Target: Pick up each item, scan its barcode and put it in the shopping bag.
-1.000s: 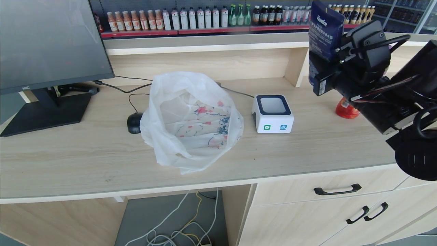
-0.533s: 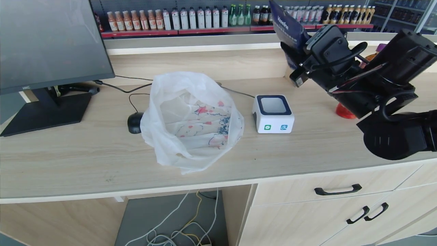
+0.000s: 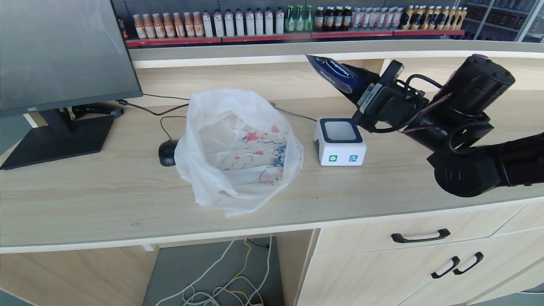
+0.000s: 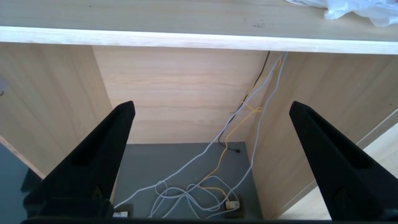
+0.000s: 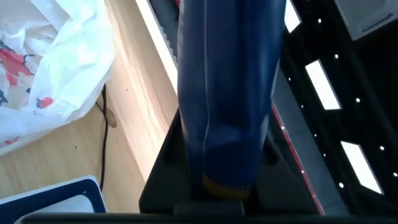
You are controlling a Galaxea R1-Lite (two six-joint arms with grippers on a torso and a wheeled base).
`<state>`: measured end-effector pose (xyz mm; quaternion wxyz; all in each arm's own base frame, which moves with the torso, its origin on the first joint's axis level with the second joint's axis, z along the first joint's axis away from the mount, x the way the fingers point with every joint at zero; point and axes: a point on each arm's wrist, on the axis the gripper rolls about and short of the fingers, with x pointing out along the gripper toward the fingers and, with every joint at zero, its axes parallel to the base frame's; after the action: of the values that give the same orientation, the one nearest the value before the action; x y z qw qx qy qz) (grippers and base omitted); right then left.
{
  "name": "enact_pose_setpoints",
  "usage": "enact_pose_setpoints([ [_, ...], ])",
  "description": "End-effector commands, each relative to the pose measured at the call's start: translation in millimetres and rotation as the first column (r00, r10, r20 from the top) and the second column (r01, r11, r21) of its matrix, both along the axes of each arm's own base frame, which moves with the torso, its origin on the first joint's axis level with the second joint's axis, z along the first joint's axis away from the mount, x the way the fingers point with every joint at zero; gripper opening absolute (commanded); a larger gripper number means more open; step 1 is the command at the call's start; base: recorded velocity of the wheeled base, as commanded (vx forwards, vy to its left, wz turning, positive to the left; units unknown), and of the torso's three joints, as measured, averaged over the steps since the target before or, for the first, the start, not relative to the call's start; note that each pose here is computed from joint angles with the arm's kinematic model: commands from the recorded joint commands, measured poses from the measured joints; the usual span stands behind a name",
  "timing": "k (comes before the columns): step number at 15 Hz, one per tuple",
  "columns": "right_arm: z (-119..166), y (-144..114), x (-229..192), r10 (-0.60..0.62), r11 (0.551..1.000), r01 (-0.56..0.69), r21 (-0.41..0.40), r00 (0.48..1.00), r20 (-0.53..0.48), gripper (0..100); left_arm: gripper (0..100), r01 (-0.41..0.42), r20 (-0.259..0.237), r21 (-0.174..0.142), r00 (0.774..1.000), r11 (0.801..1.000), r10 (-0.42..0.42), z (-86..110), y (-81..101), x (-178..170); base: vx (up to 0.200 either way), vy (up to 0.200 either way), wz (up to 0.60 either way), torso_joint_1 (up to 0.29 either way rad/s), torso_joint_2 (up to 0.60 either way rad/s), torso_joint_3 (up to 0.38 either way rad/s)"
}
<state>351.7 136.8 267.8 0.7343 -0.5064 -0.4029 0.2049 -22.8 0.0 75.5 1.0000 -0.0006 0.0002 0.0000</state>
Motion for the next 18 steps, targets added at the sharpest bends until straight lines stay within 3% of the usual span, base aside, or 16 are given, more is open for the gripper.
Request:
enact_pose_setpoints([
  [1, -5, -4, 2, 0.016, 0.999, -0.016, -0.034, 1.000, 0.008, 0, 100, 0.000, 0.000, 0.000, 1.000, 1.000, 0.000, 0.0, 0.0, 0, 0.000, 0.000, 0.00, 0.000, 0.00, 0.000],
  [6, -34, -5, -2, 0.022, 0.990, -0.024, -0.141, 1.000, -0.017, 0, 100, 0.000, 0.000, 0.000, 1.000, 1.000, 0.000, 0.0, 0.0, 0, 0.000, 0.000, 0.00, 0.000, 0.00, 0.000],
  [18, -65, -12, 2, -0.012, 0.968, 0.007, -0.252, 1.000, -0.019, 0, 100, 0.000, 0.000, 0.000, 1.000, 1.000, 0.000, 0.0, 0.0, 0, 0.000, 0.000, 0.00, 0.000, 0.00, 0.000],
])
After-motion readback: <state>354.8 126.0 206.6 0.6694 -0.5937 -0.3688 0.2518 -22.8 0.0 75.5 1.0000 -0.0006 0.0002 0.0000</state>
